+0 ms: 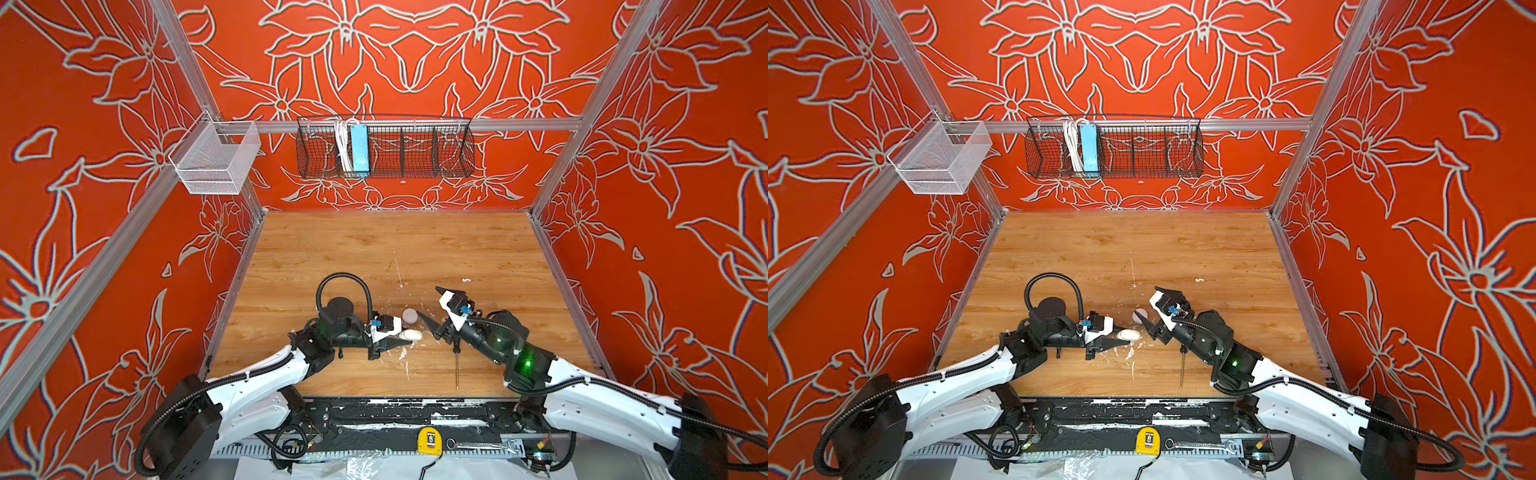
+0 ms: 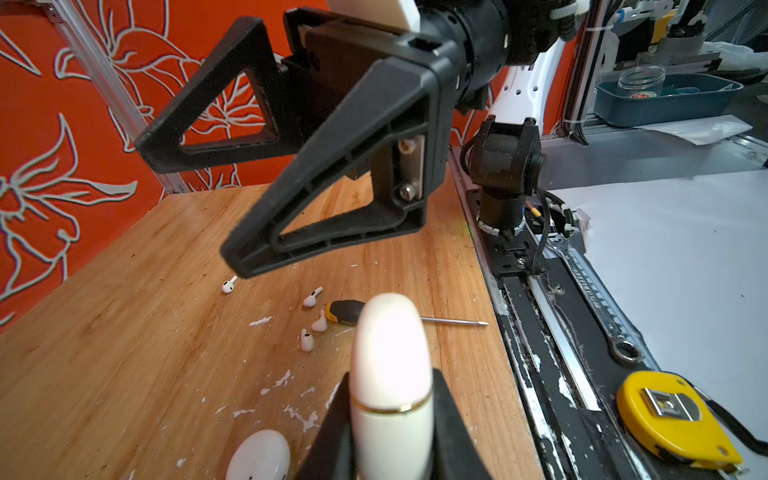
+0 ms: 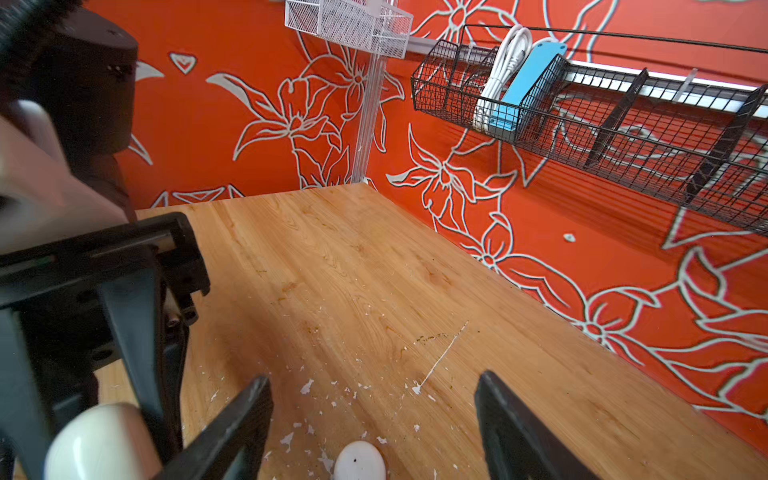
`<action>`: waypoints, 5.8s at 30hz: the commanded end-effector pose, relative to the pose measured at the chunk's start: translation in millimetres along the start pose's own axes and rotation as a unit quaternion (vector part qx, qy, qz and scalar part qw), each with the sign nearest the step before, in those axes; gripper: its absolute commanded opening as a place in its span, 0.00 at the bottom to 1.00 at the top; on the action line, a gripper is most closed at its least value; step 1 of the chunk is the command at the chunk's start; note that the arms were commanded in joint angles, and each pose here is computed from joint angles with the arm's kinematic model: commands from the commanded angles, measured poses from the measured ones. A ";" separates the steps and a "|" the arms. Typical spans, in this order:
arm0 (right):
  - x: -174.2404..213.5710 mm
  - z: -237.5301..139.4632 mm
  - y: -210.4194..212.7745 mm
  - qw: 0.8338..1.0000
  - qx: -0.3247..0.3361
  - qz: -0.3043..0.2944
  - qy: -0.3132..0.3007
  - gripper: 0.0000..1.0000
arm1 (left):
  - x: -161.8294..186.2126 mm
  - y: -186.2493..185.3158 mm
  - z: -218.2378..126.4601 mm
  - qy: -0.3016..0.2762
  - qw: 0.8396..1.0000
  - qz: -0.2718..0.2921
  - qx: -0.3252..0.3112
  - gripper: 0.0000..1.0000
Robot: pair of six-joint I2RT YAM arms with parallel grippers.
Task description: Insert the wireless bluetooth earbuds into the charging case
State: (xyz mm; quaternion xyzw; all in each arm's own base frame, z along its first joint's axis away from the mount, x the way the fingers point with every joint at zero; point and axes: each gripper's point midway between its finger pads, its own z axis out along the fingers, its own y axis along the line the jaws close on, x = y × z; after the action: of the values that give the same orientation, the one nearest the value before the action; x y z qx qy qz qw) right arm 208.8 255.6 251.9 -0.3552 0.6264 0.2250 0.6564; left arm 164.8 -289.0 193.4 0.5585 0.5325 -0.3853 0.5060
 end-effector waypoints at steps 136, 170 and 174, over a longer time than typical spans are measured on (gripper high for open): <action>4.8 -12.0 77.3 0.970 -0.232 0.074 -0.002 0.36 | -24.7 -19.1 -12.4 -0.051 0.996 0.069 0.020 0.00; 9.9 -5.8 40.4 0.989 -0.122 0.080 0.019 0.50 | -21.5 -21.9 -9.6 -0.051 0.996 0.069 0.028 0.00; 12.5 -4.3 31.1 0.992 -0.093 0.083 0.025 0.50 | -21.2 -22.4 -9.1 -0.050 0.996 0.068 0.031 0.00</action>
State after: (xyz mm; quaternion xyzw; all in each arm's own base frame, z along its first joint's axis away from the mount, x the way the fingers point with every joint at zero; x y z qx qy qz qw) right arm 164.7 279.6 225.6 -0.4070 0.6240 0.3596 0.5618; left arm 151.5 -283.4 204.3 0.5736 0.4897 -0.3758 0.5386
